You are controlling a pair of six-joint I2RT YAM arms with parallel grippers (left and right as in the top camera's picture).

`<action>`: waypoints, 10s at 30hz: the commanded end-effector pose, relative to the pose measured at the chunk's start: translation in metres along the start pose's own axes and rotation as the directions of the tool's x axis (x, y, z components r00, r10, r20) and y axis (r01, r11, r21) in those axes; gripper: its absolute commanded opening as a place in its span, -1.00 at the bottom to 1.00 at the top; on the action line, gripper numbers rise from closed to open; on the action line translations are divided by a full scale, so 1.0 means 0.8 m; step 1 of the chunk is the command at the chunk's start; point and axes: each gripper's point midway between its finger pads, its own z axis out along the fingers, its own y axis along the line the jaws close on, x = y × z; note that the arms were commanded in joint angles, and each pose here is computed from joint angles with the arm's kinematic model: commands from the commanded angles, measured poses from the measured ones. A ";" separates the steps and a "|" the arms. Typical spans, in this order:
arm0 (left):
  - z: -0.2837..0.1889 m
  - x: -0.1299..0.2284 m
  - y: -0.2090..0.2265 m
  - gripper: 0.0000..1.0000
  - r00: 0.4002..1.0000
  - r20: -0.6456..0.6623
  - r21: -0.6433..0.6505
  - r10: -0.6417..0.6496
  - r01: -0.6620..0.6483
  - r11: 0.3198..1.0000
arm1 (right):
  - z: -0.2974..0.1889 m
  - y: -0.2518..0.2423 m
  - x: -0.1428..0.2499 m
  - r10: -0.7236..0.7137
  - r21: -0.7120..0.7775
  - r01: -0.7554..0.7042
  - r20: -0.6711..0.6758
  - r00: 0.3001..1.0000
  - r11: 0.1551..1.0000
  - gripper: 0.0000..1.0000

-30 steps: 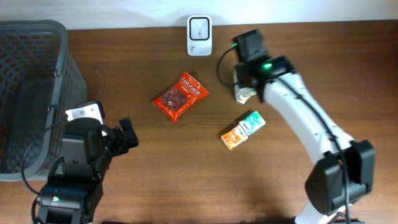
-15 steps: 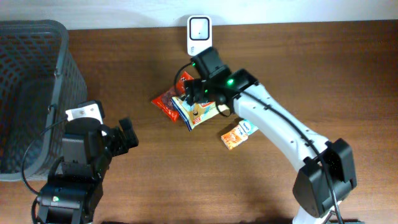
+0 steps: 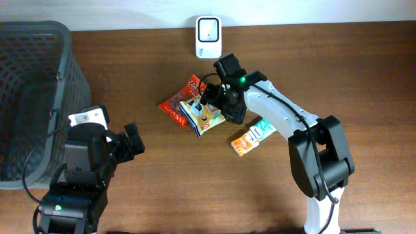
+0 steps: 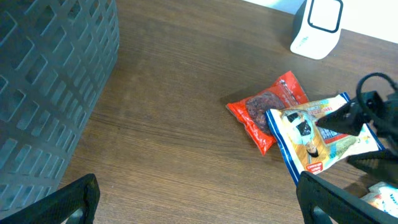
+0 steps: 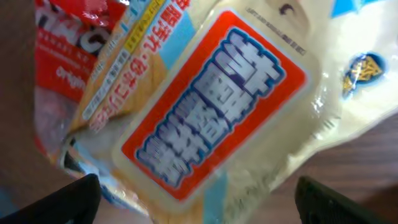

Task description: Scan the item barcode

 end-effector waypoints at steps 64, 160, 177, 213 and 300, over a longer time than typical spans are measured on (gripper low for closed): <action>-0.001 0.000 0.001 0.98 1.000 0.002 0.000 -0.013 0.013 1.000 | 0.007 0.001 -0.161 -0.595 -0.125 0.627 0.221 0.773 0.769 0.98; -0.001 0.000 0.001 0.98 1.000 0.002 0.001 -0.013 0.013 1.000 | -0.376 -0.388 -0.280 0.235 -0.310 -0.136 0.311 0.921 0.941 0.68; -0.001 0.000 0.001 0.98 1.000 0.002 0.000 -0.013 0.013 1.000 | -0.120 -0.149 -0.045 -0.294 -0.196 0.236 -0.365 0.883 0.952 0.97; -0.001 0.000 0.001 0.98 1.000 0.002 0.000 -0.013 0.013 1.000 | 0.069 0.012 0.005 -0.455 0.287 0.421 0.061 0.888 0.860 0.92; -0.001 0.000 0.001 0.98 1.000 0.002 0.000 -0.013 0.013 1.000 | -0.126 0.183 -0.263 -0.597 0.101 0.738 0.666 0.448 0.667 -0.92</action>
